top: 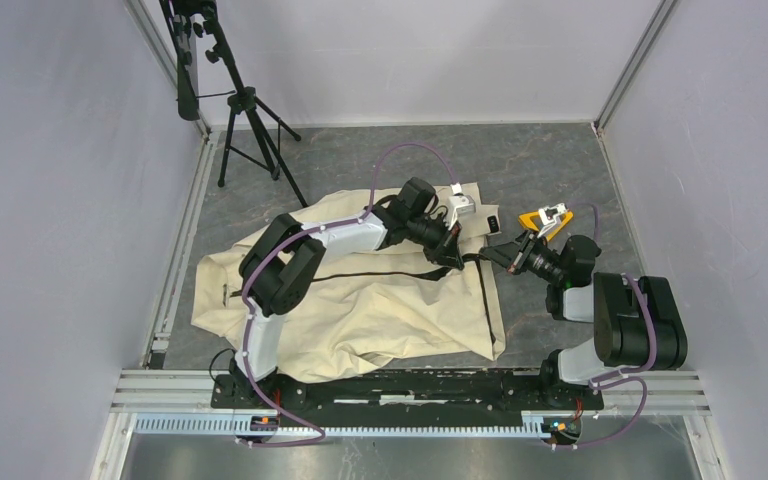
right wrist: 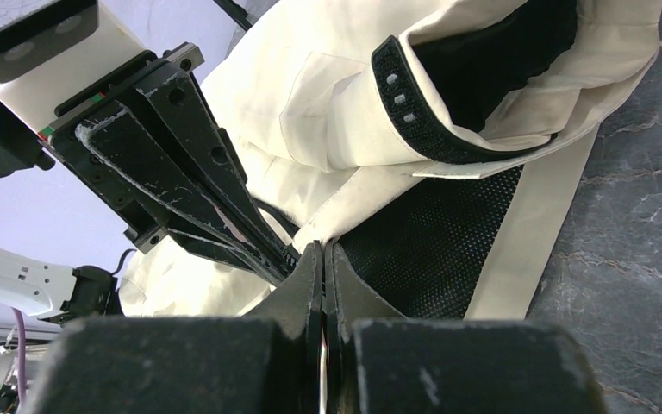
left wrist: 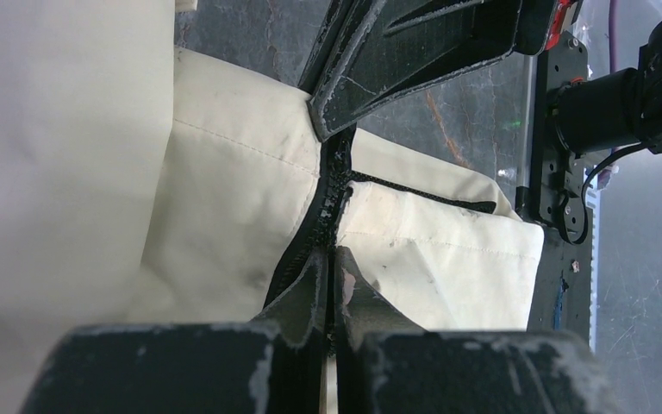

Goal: Zip up the jacket

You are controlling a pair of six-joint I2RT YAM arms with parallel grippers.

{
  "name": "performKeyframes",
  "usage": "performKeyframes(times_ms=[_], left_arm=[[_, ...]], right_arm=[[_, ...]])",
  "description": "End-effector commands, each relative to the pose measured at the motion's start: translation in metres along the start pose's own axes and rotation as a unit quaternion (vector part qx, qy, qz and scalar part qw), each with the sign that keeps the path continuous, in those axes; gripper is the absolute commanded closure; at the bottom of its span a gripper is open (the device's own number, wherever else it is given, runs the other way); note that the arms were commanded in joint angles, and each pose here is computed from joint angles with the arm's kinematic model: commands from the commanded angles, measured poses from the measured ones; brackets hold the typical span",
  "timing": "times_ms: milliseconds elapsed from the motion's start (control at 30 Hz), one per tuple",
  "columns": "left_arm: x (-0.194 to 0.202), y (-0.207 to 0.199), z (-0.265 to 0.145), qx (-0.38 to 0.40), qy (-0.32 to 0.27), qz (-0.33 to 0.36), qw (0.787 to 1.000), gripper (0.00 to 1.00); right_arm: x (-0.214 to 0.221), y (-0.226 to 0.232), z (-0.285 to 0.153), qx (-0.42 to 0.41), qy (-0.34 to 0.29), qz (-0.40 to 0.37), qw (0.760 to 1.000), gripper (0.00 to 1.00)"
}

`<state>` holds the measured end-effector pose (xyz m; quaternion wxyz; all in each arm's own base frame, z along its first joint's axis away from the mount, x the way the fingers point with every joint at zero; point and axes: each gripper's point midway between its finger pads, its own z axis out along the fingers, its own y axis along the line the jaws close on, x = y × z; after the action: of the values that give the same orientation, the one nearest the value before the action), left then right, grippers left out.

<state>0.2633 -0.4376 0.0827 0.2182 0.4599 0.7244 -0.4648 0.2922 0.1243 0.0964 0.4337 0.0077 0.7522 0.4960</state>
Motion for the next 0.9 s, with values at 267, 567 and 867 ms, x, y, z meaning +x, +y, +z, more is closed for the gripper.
performKeyframes(times_ms=[267, 567, 867], left_arm=[[-0.0159, -0.0059, 0.0056, 0.027, -0.008, -0.011, 1.0, 0.98], [-0.0138, -0.0049, 0.0073, 0.024, -0.003, -0.014, 1.0, 0.98], [-0.0107, -0.002, 0.0061, 0.013, -0.001, -0.018, 1.0, 0.98]], right_arm=[[-0.0096, 0.0111, 0.0016, -0.019, -0.013, -0.041, 0.999, 0.99], [-0.0122, 0.0141, 0.0012, -0.022, -0.017, -0.047, 0.999, 1.0], [-0.0127, 0.0144, 0.001, -0.022, -0.017, -0.049, 0.998, 1.0]])
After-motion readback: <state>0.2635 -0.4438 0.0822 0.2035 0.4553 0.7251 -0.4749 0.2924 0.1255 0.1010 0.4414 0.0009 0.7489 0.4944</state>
